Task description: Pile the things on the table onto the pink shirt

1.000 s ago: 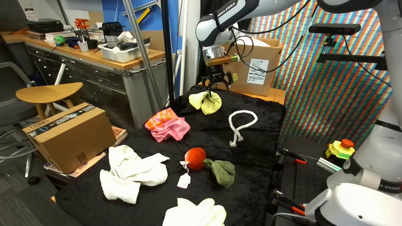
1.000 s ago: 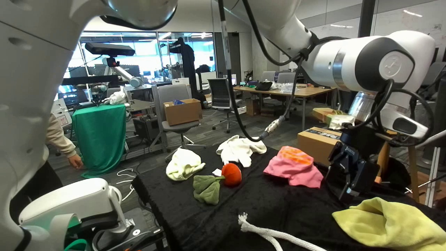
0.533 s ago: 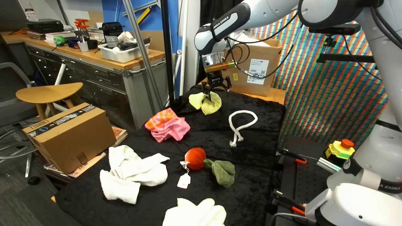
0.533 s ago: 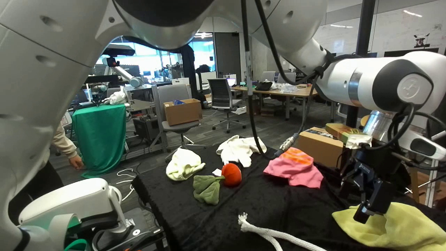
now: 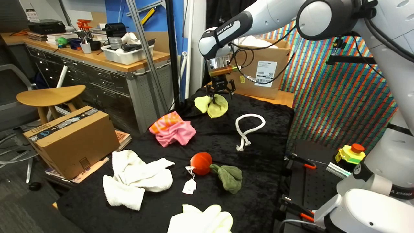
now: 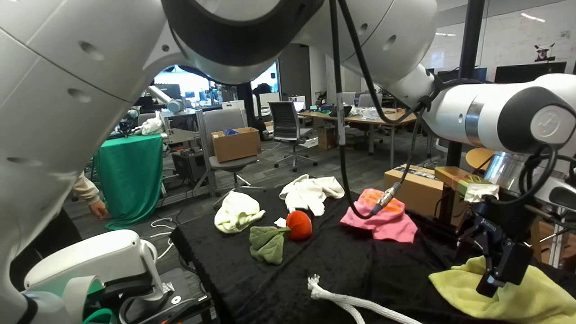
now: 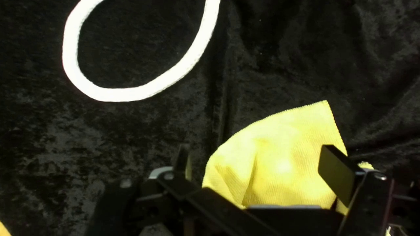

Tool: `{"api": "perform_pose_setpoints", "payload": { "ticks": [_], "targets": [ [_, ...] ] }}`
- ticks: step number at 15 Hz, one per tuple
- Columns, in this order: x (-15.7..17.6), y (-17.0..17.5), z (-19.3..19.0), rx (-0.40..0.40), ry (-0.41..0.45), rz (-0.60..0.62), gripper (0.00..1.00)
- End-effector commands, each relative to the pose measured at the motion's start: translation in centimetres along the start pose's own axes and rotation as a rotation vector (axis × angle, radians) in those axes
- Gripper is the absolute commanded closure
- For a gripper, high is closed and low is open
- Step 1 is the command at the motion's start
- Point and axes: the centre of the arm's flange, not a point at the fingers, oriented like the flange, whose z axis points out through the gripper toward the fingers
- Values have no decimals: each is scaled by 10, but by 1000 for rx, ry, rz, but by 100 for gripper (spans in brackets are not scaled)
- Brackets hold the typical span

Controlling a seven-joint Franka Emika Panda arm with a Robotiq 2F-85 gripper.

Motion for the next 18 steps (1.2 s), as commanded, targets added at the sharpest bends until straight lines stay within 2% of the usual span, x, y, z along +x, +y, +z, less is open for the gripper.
{"api": "perform_pose_setpoints", "payload": {
  "ticks": [1,5,12,14,18],
  "targets": [
    [17,-6,-5,-18,46,2,0],
    [23,-1,1,-64,118,50,0],
    [23,-4,-2,93,179,37,0],
    [26,-7,-4,114,210,36,0],
    [30,-6,-4,92,218,22,0]
  ]
}}
